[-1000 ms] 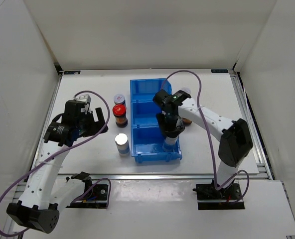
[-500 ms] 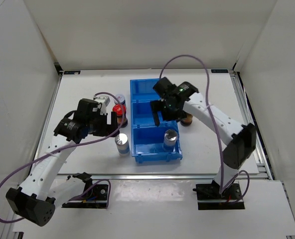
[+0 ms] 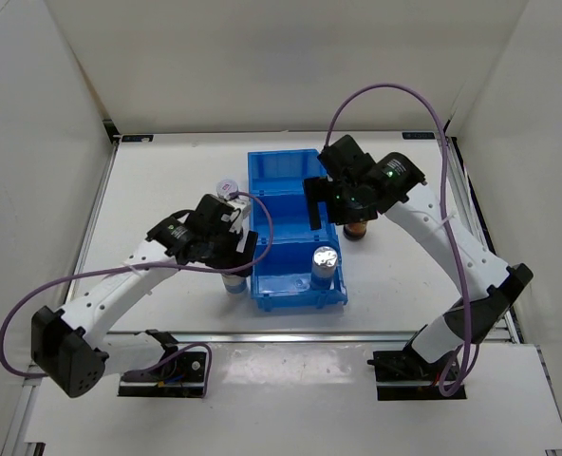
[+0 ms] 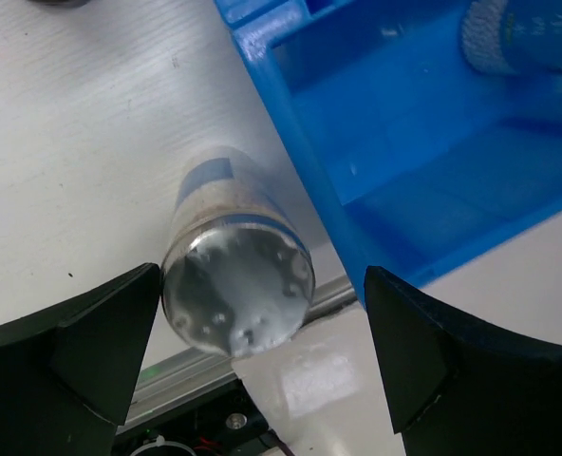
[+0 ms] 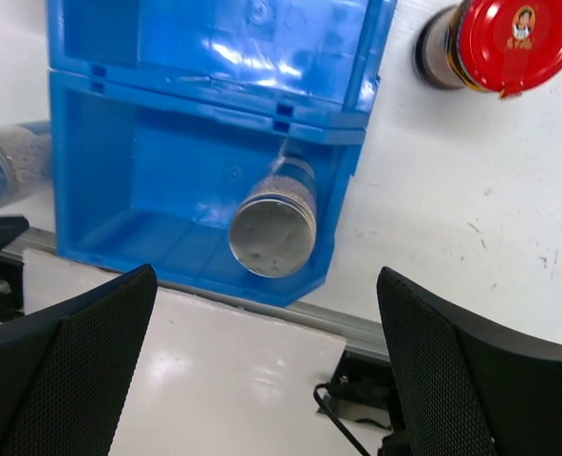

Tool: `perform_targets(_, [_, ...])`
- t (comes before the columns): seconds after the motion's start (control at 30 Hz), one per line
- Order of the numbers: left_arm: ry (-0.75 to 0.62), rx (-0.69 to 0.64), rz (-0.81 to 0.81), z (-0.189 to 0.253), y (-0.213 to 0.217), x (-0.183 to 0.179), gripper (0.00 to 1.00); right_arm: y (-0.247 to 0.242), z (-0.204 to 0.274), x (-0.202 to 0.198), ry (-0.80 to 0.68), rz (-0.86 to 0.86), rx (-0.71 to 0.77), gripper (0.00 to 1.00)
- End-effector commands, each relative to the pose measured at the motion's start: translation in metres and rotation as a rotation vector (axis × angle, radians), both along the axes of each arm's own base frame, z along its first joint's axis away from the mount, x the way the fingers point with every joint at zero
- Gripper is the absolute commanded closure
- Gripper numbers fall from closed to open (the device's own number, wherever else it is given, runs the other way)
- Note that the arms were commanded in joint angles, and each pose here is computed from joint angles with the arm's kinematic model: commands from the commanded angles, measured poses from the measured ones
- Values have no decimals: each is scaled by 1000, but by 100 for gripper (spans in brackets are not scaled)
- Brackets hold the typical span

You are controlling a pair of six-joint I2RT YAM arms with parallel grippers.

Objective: Organize the condiment bottles

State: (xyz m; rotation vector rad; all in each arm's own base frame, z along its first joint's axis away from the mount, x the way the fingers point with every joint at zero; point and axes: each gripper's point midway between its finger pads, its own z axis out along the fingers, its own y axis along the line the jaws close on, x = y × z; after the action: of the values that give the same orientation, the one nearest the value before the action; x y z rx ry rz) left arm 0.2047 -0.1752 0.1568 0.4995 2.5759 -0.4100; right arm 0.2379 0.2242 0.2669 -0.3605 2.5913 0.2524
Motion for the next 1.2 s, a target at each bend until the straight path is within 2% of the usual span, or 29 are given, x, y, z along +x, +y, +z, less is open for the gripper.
perform_targets(0.0, [-31,67,44,-10,2,11,1,-13,4,-7,-6,1,-31,0])
perform_targets(0.1, [-15,116,70,-22,6,12,9,-18,5,-8,-15,4,-42,0])
perform_targets(0.2, [-27,151,93,-26,9,16,30,-26,9,-12,-27,3,-58,0])
perform_targets(0.23, [-52,136,109,-16,8,20,41,-27,9,-10,-32,-2,-64,0])
perform_targets(0.27, [-81,152,129,-12,12,26,46,-28,12,-12,-38,-2,-58,0])
perform_targets(0.3, [-113,142,141,-2,13,30,53,-31,15,-11,-52,-9,-59,0])
perform_targets(0.33, [-154,121,145,15,9,34,69,-33,14,-12,-51,-13,-71,0])
perform_targets(0.4, [-203,131,172,36,11,40,85,-39,17,-13,-61,-23,-62,0])
perform_targets(0.43, [-232,130,180,50,11,43,89,-42,11,-14,-52,-27,-83,0])
perform_targets(0.47, [-305,127,213,80,10,55,89,-46,12,-14,-54,-37,-82,0])
perform_targets(0.53, [-367,184,249,108,16,58,89,-52,13,-17,-56,-54,-73,0])
perform_targets(0.57, [-421,153,266,140,8,67,89,-54,9,-20,-43,-53,-86,0])
perform_targets(0.63, [-461,133,257,166,-3,67,89,-60,7,-22,-38,-73,-84,0])
perform_targets(0.67, [-485,83,244,185,-16,70,89,-63,3,-21,-28,-82,-94,0])
perform_targets(0.77, [-459,-27,181,198,-53,61,89,-64,3,-25,-24,-85,-80,0])
perform_targets(0.93, [-349,-29,48,162,-99,36,89,-77,-3,-30,-5,-116,-103,0])
perform_targets(1.17, [-285,30,0,106,-110,16,89,-83,-9,-39,16,-139,-107,0])
